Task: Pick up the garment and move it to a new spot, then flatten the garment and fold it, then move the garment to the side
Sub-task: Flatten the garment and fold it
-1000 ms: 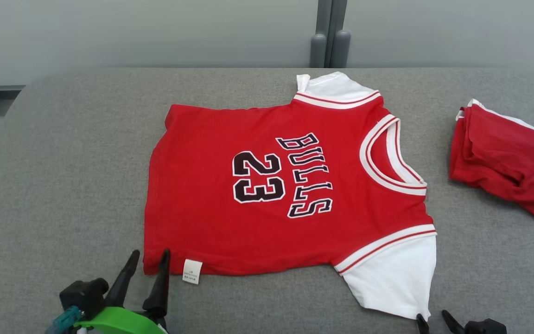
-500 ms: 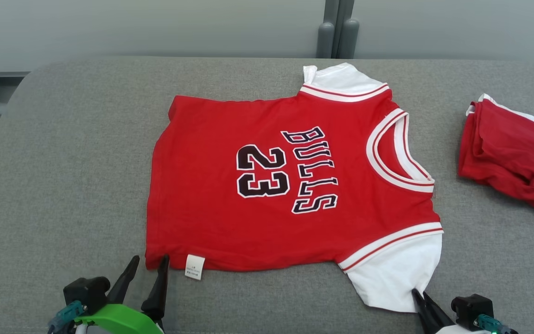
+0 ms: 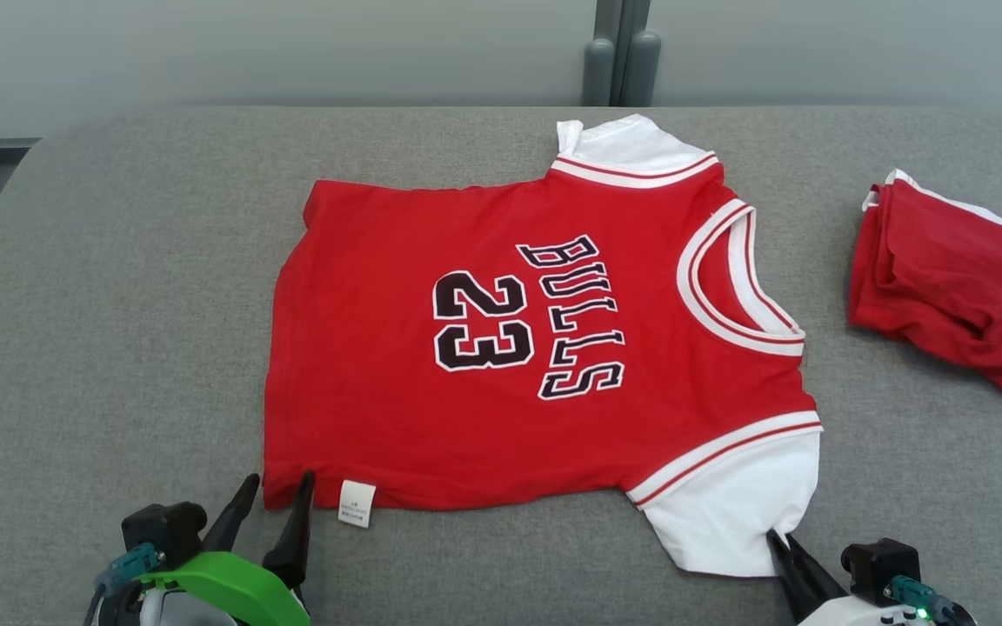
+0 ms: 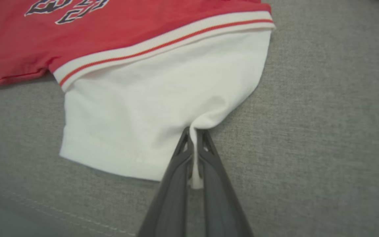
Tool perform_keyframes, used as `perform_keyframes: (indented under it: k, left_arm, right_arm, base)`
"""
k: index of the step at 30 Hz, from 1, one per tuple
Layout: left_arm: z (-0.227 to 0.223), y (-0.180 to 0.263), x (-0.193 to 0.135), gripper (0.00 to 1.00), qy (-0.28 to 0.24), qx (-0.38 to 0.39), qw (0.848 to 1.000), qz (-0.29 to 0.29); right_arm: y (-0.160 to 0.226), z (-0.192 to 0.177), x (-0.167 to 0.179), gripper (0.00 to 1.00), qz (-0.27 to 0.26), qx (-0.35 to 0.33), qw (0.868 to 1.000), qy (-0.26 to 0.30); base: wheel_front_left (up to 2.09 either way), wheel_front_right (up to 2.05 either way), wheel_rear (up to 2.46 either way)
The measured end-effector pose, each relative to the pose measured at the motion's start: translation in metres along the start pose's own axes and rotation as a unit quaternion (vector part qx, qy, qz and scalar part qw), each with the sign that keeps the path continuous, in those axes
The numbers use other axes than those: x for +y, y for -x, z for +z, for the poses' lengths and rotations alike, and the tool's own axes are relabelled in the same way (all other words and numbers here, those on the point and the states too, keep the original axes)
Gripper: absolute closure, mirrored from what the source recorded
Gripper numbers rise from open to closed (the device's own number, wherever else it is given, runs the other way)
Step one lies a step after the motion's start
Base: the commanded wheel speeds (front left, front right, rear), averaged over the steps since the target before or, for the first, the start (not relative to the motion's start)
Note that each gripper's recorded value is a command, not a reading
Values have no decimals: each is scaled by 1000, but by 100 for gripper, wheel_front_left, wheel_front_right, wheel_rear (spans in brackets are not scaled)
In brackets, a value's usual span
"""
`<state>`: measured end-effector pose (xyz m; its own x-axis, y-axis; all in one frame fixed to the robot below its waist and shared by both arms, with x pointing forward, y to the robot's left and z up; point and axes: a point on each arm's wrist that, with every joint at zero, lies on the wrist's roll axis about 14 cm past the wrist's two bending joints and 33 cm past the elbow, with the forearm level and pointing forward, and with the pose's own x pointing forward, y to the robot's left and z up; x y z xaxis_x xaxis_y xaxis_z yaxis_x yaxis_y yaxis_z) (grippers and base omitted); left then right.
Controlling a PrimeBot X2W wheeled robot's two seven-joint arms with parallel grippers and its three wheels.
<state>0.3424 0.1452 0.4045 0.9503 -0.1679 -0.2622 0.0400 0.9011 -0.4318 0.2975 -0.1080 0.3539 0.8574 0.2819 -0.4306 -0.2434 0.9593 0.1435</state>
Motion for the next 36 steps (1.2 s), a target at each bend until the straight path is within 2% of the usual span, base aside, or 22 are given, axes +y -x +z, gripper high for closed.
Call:
perform_keyframes:
  k: [3,6,7,8,9,11,12,13,22,31,36]
  left_arm:
    - [-1,-4,-5,0,-1,4,1000,-7]
    - [-2,-6,-8,17,1,7,1000,-13]
    - [-3,-7,-9,17,2,8,1000,-14]
    - [-3,-7,-9,36,4,9,1000,-14]
    - [-4,-7,-9,50,5,11,1000,-14]
    - [-7,-7,-10,69,5,16,1000,-15]
    - [-8,-7,-11,92,6,17,1000,-16]
    - [-9,-7,-12,100,8,18,1000,-18]
    - [8,-12,-11,100,-2,-1,1000,-27]
    - [25,-11,-6,100,-11,-19,999,-31]
    - [30,-10,-11,100,2,-30,999,-38]
  right_arm:
    - [0,0,-2,100,-3,-1,1000,-1]
    - [-1,2,-3,100,-4,-3,1000,-2]
    - [-2,3,-3,100,-4,-5,1000,-1]
    - [-2,4,-4,100,-5,-6,1000,-1]
    - [-2,4,-4,100,-6,-6,1000,-1]
    - [-2,4,-4,100,-6,-7,1000,-2]
    - [-2,5,-5,100,-6,-7,1000,-1]
    - [-2,5,-5,100,-7,-8,1000,-1]
    - [-8,35,-16,100,-13,-51,999,5]
    - [-11,82,-32,100,-20,-118,993,17]
    - [-12,98,-35,100,-20,-141,990,11]
  base:
    - [0,0,0]
    - [0,0,0]
    - [0,0,0]
    - [0,0,0]
    - [0,0,0]
    - [0,0,0]
    - [0,0,0]
    - [0,0,0]
    - [0,0,0]
    - [0,0,0]
    - [0,0,0]
